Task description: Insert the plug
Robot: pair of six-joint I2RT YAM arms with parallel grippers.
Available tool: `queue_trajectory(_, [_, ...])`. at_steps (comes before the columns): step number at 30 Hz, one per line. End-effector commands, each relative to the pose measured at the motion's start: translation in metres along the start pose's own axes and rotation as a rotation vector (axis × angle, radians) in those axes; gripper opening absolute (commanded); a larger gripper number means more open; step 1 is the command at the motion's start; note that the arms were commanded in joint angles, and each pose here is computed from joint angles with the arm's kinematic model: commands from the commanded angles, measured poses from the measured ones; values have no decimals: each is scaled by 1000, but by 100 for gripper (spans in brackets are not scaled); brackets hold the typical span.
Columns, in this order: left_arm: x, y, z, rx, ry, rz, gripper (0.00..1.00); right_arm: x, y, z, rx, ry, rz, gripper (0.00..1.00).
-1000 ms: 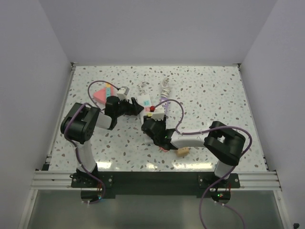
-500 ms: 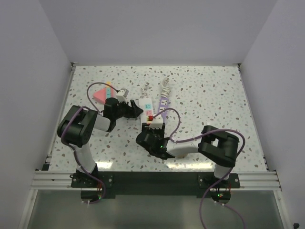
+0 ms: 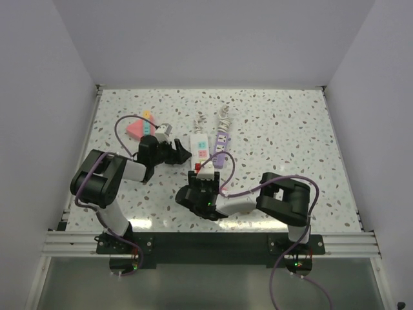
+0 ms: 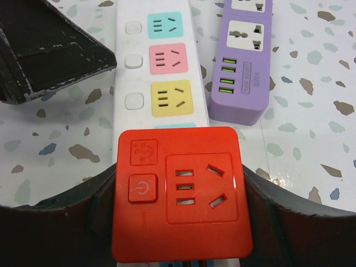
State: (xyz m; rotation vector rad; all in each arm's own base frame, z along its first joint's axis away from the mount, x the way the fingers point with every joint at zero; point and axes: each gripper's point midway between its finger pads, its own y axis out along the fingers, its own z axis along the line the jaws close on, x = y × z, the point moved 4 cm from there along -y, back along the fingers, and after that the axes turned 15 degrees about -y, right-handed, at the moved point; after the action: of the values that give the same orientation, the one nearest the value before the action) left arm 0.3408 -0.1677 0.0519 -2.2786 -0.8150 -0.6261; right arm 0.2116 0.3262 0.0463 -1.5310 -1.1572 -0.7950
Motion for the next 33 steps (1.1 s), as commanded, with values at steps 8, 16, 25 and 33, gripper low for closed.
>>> queue_trajectory(8, [34,-41,-5,175,-36,-190,80,-145,-29,-37,88,-470,453,0])
queue_trajectory(16, [59,-84,-4,344,-43,-352,88,-100,-5,8,173,-381,353,0])
queue_trajectory(25, [73,-117,-25,331,-39,-436,90,-33,22,61,283,-306,239,0])
queue_trajectory(33, [71,-132,-33,317,-38,-448,90,11,46,102,332,-261,179,0])
